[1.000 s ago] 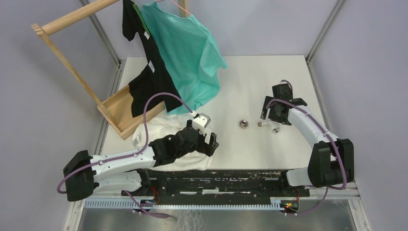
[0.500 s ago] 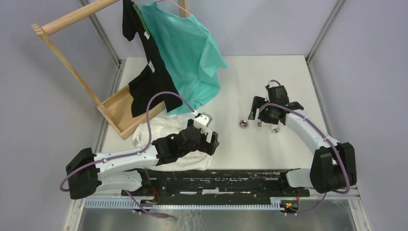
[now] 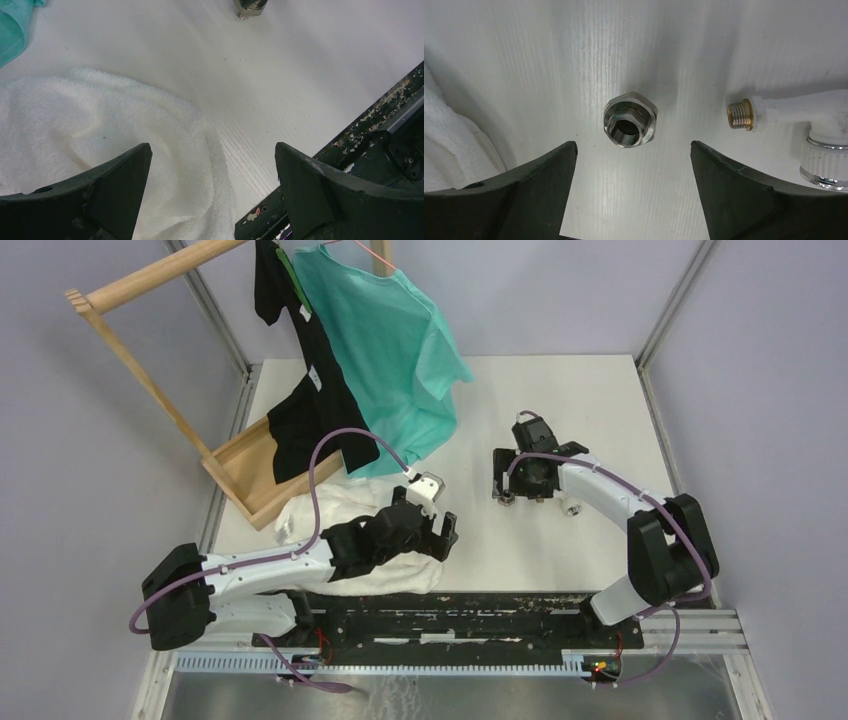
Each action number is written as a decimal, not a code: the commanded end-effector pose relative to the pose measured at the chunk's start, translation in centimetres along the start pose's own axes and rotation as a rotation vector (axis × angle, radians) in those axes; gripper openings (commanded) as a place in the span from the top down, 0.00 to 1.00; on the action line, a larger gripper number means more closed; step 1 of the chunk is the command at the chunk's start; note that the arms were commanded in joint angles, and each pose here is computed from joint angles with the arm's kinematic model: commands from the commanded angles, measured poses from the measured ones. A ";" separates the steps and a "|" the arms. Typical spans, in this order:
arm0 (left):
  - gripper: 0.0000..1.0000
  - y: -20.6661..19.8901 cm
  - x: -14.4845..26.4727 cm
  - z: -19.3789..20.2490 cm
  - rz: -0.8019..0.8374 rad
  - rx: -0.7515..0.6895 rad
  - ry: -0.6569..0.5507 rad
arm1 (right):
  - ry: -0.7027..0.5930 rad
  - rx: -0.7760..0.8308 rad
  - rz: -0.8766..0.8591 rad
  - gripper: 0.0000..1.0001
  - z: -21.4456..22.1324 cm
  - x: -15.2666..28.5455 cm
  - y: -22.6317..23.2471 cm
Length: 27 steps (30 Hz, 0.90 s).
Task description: Install the water faucets
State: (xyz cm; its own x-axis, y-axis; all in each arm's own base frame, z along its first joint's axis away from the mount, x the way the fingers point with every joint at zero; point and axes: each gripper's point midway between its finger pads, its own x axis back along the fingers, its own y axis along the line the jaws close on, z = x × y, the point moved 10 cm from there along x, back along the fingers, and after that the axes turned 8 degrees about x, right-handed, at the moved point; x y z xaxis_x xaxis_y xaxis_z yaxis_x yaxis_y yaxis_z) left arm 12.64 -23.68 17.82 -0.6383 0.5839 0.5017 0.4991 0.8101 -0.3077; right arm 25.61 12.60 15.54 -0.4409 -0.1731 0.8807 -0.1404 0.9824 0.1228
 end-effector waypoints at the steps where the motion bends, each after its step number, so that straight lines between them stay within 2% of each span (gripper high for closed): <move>1: 0.00 -1.2 0.1 -1.8 0.019 0.040 -0.069 | -0.037 0.011 0.033 0.09 -1.7 -0.2 0.8; 5: 0.00 -1.2 0.1 -1.8 0.017 0.046 -0.071 | -0.019 0.024 0.038 0.10 -2.1 -1.3 1.3; 8: 0.00 -0.9 -0.1 -1.8 -0.026 0.068 -0.078 | -0.003 0.029 0.048 0.14 -2.2 -2.2 1.6; 16: 0.00 -0.8 -0.1 -1.8 -0.050 0.078 -0.071 | 0.034 0.025 0.073 0.39 -1.9 -3.8 1.6; 21: 0.00 -0.7 -0.2 -1.6 -0.065 0.084 -0.074 | 0.054 0.018 0.051 0.50 -1.4 -4.1 1.7; 23: 0.01 -0.6 -0.2 -1.6 -0.082 0.094 -0.080 | 0.047 0.011 0.039 0.59 -1.3 -3.8 1.8; 27: 0.01 -0.1 -0.2 -1.8 -0.160 0.149 -0.112 | 0.005 -0.006 0.016 0.93 -1.5 -2.3 1.9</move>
State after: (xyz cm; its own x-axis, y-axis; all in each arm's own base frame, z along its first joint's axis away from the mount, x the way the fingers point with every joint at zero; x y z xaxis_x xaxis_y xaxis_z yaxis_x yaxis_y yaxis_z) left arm 13.15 -23.47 17.73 -0.7024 0.5015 0.5051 0.4024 0.8651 -0.2994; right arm 27.57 14.59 12.05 -0.3562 -0.1023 0.9288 -0.1330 0.9894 0.0580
